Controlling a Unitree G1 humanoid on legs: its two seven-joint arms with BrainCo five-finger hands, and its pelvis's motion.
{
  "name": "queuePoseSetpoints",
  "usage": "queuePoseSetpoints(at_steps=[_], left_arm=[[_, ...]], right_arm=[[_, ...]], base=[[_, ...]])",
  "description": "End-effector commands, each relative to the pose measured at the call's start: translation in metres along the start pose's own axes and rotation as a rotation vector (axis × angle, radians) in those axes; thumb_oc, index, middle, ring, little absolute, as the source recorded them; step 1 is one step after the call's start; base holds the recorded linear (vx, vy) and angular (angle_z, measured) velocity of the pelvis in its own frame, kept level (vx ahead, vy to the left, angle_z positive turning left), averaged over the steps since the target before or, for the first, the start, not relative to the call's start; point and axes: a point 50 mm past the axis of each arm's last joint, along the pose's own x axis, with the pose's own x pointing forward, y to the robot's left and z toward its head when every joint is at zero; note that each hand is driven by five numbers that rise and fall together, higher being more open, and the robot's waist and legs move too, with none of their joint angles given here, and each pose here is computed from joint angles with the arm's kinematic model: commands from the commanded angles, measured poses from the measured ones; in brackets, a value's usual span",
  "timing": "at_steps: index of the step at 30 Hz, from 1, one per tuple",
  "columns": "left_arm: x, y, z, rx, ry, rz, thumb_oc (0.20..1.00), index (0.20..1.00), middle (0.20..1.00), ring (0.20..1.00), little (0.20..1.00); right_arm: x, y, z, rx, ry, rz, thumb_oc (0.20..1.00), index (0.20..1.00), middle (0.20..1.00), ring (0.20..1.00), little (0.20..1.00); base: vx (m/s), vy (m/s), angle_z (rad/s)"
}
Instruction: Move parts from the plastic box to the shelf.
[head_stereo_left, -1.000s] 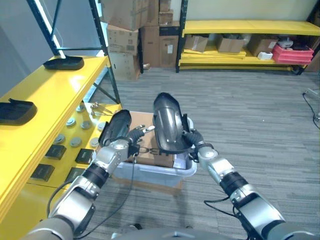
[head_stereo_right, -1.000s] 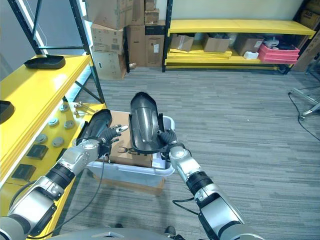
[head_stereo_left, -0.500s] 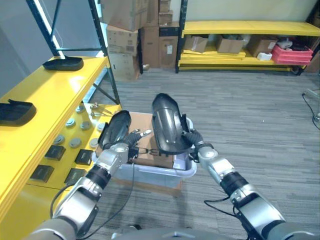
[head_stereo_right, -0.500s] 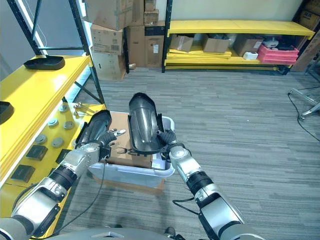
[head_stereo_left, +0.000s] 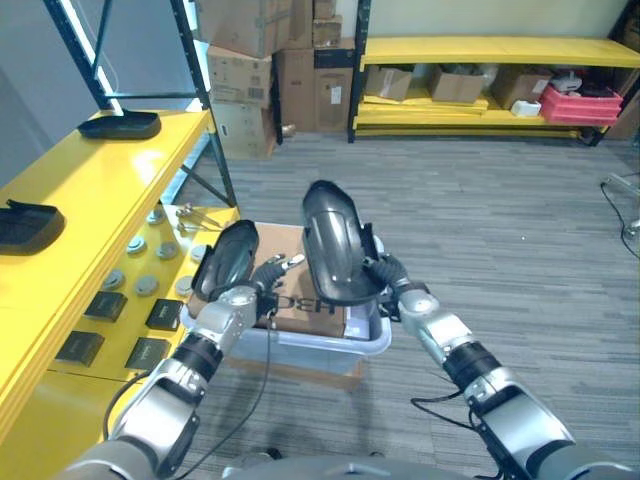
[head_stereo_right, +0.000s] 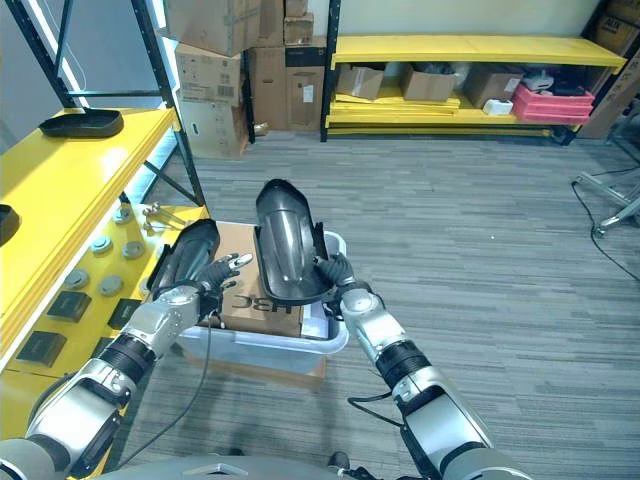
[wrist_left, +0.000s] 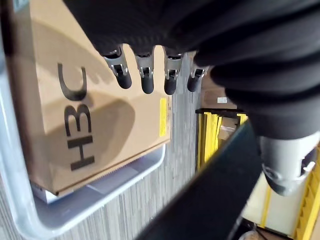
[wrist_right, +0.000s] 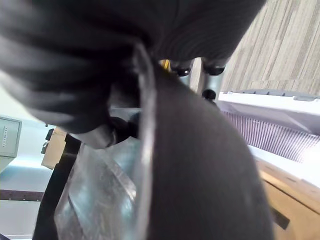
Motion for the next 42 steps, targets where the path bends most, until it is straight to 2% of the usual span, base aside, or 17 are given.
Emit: queuePoseSetpoints(at_steps=[1, 11, 13, 19, 27, 40, 41, 42], left_arm=[[0.006, -0.037, 0.034, -0.005, -0.12, -0.141, 1.0, 1.0, 1.0, 1.0, 1.0], [-0.001, -0.071, 0.043, -0.012, -0.157, -0.291, 1.0, 1.0, 1.0, 1.0, 1.0], [-0.003, -0.074, 0.045, 0.024, -0.17, -0.306, 1.0, 1.0, 1.0, 1.0, 1.0], [-0.01, -0.082, 0.057, 0.293, -0.228, -0.36, 1.0, 1.0, 1.0, 1.0, 1.0], [-0.016, -0.096, 0.054, 0.368, -0.195, -0.405, 1.0, 1.0, 1.0, 1.0, 1.0], [-0.007, -0.096, 0.035, 0.27, -0.097, -0.333, 1.0, 1.0, 1.0, 1.0, 1.0], [-0.007, -0.095, 0.035, 0.273, -0.107, -0.317, 0.448, 0.448, 0.448, 0.448, 0.448], [-0.007, -0.095, 0.035, 0.272, -0.122, -0.301, 0.2, 0.2, 0.2, 0.2, 0.2]], right_arm=[[0.012, 0.014, 0.051, -0.012, -0.161, 0.053, 0.2, 0.2, 0.2, 0.2, 0.2], [0.012, 0.029, 0.051, -0.029, -0.145, 0.091, 0.2, 0.2, 0.2, 0.2, 0.2], [0.012, 0.03, 0.049, -0.031, -0.142, 0.093, 0.2, 0.2, 0.2, 0.2, 0.2], [0.01, 0.031, 0.047, -0.022, -0.132, 0.107, 0.2, 0.2, 0.2, 0.2, 0.2], [0.009, 0.038, 0.045, -0.029, -0.137, 0.14, 0.2, 0.2, 0.2, 0.2, 0.2], [0.01, 0.048, 0.05, -0.014, -0.139, 0.144, 0.2, 0.2, 0.2, 0.2, 0.2], [0.009, 0.049, 0.05, -0.01, -0.141, 0.142, 0.2, 0.2, 0.2, 0.2, 0.2], [0.009, 0.05, 0.051, -0.006, -0.142, 0.141, 0.2, 0.2, 0.2, 0.2, 0.2]], base=[[0.0, 0.0, 0.0], [0.0, 0.0, 0.0], [0.0, 0.0, 0.0], [0.0, 0.0, 0.0], [0.0, 0.0, 0.0], [0.0, 0.0, 0.0], [0.0, 0.0, 0.0], [0.0, 0.0, 0.0]])
